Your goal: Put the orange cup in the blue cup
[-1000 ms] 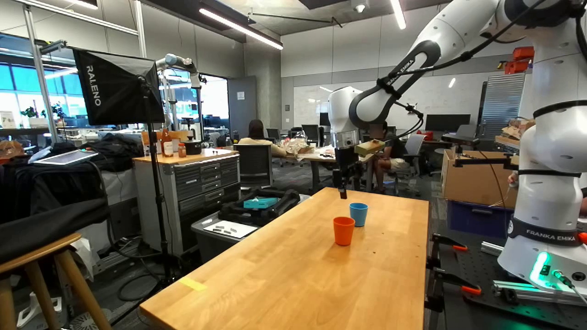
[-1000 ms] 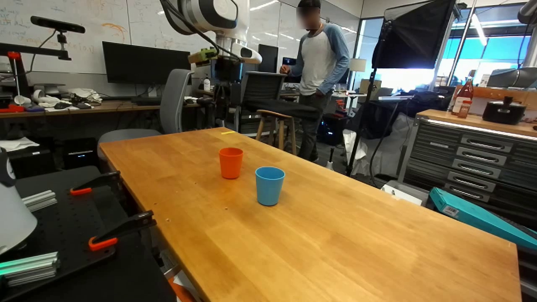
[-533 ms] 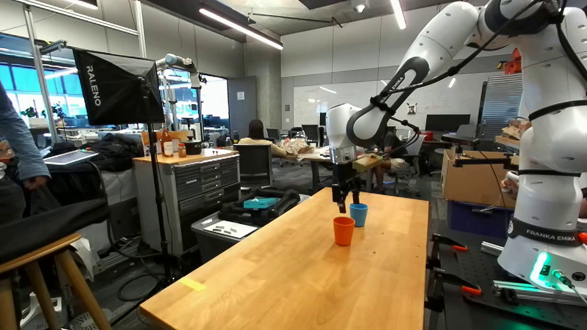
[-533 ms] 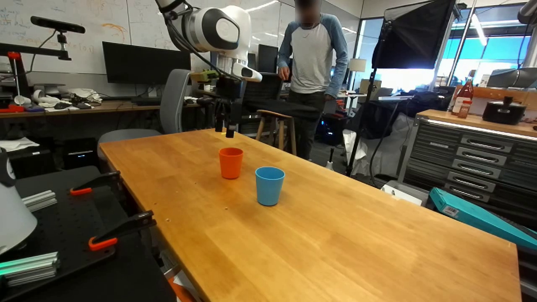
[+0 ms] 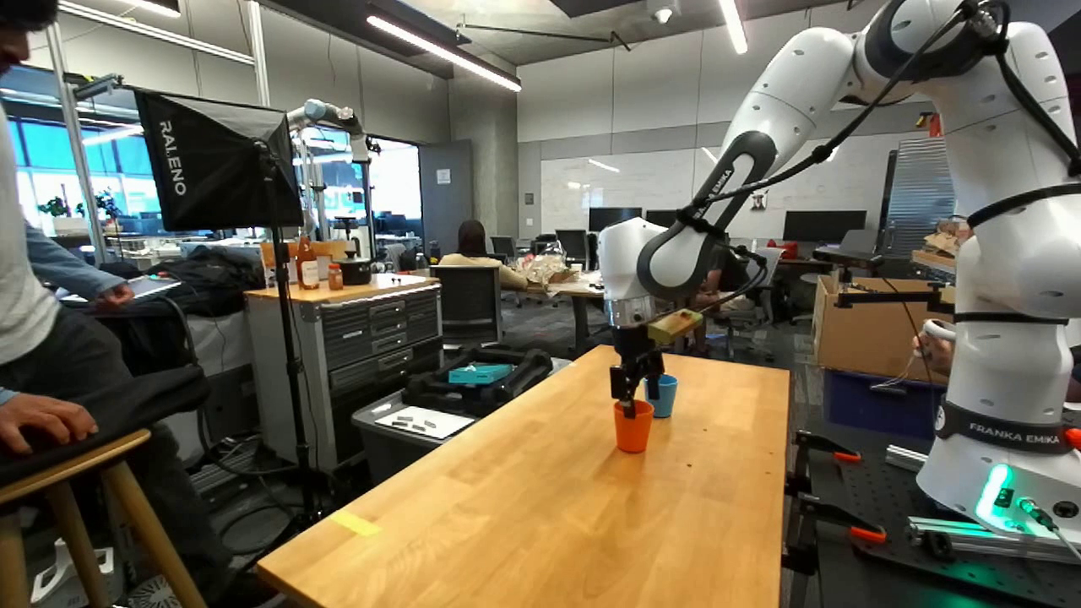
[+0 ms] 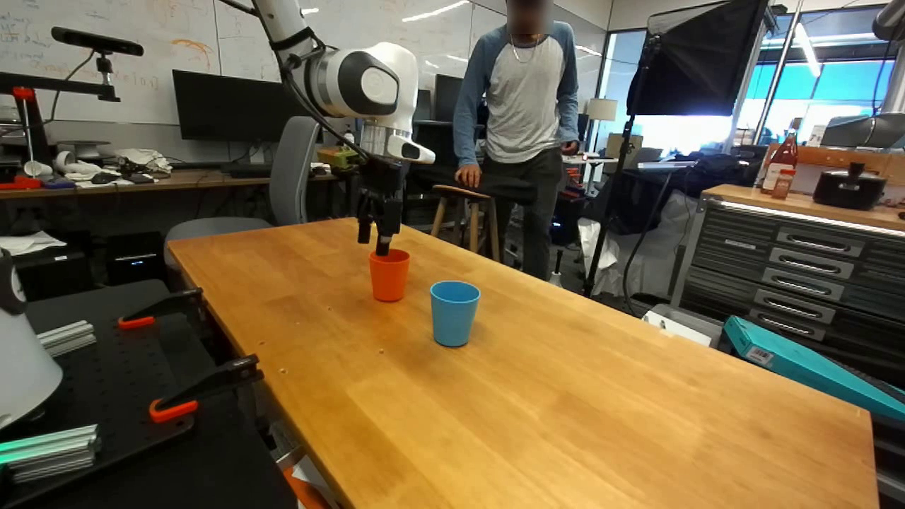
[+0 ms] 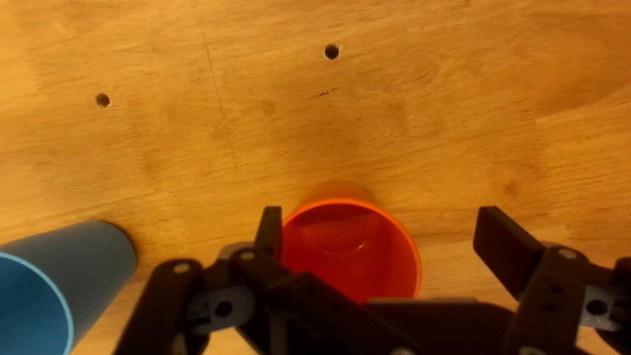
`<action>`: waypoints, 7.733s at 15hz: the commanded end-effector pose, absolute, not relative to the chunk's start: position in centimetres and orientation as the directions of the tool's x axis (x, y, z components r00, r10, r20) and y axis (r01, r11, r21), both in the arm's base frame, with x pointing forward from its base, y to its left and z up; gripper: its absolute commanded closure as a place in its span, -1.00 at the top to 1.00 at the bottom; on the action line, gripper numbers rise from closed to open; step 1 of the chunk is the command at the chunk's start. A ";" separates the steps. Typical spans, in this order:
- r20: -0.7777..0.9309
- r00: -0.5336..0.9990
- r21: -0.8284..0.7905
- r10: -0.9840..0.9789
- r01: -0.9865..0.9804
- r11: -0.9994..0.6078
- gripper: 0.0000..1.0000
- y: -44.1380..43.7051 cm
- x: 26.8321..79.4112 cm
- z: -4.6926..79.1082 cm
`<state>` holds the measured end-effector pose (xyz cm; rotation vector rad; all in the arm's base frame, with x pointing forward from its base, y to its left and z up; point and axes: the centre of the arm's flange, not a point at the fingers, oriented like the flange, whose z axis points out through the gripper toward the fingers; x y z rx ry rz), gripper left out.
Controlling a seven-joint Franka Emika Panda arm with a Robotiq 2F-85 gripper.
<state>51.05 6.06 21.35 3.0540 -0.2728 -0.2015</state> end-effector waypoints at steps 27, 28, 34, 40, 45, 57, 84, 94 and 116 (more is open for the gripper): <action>0.029 0.989 0.032 -0.146 -0.146 -0.989 -0.98 6.8 54.6 22.1; 0.033 0.988 0.031 -0.151 -0.152 -0.988 -0.98 6.5 54.8 22.5; 0.048 0.986 0.022 -0.162 -0.163 -0.986 -0.98 6.0 54.7 24.4; 0.079 0.983 -0.011 -0.168 -0.167 -0.986 -0.98 6.2 54.8 27.2; 0.138 0.978 0.001 -0.154 -0.155 -0.988 -0.98 6.5 56.2 30.9; 0.292 0.933 0.018 -0.213 -0.228 -0.974 -0.98 0.5 58.8 40.3; 0.159 0.917 0.092 -0.367 -0.383 -0.919 -0.98 -11.9 51.4 39.9; 0.193 0.926 0.077 -0.325 -0.344 -0.936 -0.98 -11.1 51.7 35.6; 0.183 0.939 0.072 -0.292 -0.309 -0.949 -0.98 -9.5 53.0 29.8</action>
